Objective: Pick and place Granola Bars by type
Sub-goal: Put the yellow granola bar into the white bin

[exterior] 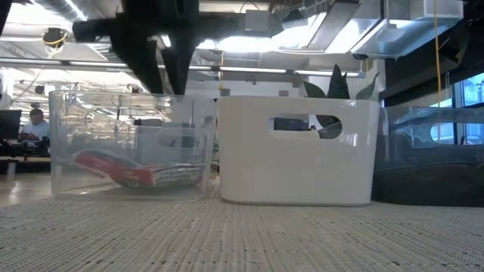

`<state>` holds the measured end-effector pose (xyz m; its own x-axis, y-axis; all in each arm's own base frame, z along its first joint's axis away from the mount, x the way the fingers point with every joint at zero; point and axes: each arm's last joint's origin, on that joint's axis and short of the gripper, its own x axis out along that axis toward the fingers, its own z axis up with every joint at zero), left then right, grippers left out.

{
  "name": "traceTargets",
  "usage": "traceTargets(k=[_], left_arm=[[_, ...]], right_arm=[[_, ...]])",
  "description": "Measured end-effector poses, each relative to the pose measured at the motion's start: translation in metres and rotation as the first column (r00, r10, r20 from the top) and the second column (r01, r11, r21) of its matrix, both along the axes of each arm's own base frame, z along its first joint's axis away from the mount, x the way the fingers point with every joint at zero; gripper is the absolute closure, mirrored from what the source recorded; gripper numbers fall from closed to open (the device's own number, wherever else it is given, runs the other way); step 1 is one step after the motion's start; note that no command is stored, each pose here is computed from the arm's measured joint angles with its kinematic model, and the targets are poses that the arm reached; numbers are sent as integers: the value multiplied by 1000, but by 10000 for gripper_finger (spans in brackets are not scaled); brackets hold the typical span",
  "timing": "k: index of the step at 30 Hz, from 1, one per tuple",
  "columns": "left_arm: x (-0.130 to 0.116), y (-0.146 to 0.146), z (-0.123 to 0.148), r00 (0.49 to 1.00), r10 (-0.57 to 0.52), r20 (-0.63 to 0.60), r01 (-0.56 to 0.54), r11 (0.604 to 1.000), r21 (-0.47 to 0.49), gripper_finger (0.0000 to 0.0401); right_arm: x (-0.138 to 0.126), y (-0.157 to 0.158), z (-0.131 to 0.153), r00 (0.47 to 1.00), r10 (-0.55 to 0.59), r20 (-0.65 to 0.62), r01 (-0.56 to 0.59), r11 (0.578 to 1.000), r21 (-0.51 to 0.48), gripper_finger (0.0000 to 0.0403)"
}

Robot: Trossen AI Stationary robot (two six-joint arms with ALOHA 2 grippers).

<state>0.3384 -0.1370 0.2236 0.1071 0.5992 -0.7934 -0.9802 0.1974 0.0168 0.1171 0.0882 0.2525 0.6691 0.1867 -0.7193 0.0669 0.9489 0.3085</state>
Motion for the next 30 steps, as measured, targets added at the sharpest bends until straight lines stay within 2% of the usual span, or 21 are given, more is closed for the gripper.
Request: traceTargets(k=[4,8,15,18,23,27,30], left_arm=[[-4,3,21,998,-61,-18,62,998,7,276],[-6,7,30,993,-110,-38,110,994,-2,276],[-8,32,48,974,-200,-104,201,980,3,275],[-5,52,54,968,-209,-138,212,977,8,275],[4,94,56,937,-246,-249,257,966,12,275],[11,136,54,920,-278,-278,267,961,-76,270],[17,169,53,905,-330,-269,309,944,-119,249]], right_arm=[[1,1,1,1000,-4,12,4,1000,15,166],[5,4,6,998,-2,68,-2,998,58,166],[8,7,11,993,-5,122,-7,995,101,166],[9,7,12,990,-19,137,5,995,98,166],[11,3,14,967,-133,218,129,991,35,166],[13,0,17,927,-231,296,239,971,8,166],[14,-2,19,906,-265,330,281,960,1,166]])
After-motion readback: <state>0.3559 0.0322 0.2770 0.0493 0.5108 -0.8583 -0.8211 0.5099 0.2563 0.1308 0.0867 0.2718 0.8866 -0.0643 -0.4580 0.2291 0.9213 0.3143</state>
